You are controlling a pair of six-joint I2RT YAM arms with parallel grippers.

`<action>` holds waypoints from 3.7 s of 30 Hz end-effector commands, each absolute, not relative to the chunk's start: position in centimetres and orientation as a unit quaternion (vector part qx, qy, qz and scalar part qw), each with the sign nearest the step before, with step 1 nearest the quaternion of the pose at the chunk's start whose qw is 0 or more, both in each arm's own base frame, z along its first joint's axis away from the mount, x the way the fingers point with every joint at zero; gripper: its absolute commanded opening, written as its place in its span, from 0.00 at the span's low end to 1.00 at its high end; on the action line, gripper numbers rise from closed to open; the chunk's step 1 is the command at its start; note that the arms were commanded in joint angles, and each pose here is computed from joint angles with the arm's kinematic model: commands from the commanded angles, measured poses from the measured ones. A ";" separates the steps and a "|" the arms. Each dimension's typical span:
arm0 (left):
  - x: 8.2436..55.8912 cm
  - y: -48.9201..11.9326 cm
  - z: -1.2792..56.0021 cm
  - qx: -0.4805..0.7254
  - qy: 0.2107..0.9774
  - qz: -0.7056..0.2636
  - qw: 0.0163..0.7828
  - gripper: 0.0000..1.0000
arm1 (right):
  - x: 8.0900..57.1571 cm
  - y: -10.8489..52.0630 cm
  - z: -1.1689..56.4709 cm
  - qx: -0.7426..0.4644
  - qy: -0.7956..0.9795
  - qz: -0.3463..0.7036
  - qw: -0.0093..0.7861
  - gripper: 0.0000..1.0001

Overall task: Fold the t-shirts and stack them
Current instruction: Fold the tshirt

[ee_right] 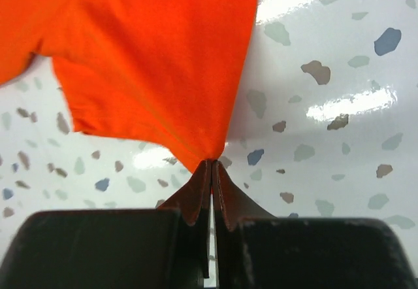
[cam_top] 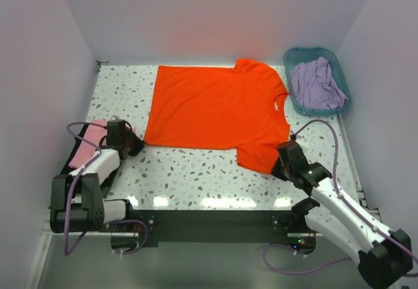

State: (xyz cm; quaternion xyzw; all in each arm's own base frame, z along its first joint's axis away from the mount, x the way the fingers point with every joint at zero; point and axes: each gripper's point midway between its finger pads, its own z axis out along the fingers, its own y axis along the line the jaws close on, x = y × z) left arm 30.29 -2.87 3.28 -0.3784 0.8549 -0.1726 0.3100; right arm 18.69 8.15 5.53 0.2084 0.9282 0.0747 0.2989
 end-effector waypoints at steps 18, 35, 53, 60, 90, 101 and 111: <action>31.2 -1.3 7.0 -0.381 0.834 -0.149 0.370 0.00 | 17.1 8.7 14.7 0.198 0.912 0.142 0.331 0.00; 40.8 -2.9 9.5 -0.383 0.834 -0.173 0.359 0.00 | 30.3 9.2 17.3 0.180 0.907 0.048 0.377 0.00; 46.2 -2.7 8.4 -0.386 0.844 -0.153 0.341 0.00 | 37.5 8.4 17.8 0.201 0.903 0.065 0.373 0.00; 47.9 -3.0 8.2 -0.381 0.846 -0.159 0.338 0.00 | 38.2 6.7 17.8 0.220 0.898 0.063 0.374 0.00; 51.7 -4.7 9.6 -0.329 0.854 -0.162 0.367 0.66 | 40.8 4.6 15.5 0.231 0.905 0.048 0.353 0.00; 41.3 -1.4 8.6 -0.436 0.830 -0.038 0.345 0.61 | 43.8 4.7 14.4 0.221 0.915 0.031 0.337 0.00; 41.2 -3.1 5.2 -0.421 0.848 -0.047 0.319 0.54 | 46.1 5.0 14.6 0.211 0.918 0.028 0.334 0.00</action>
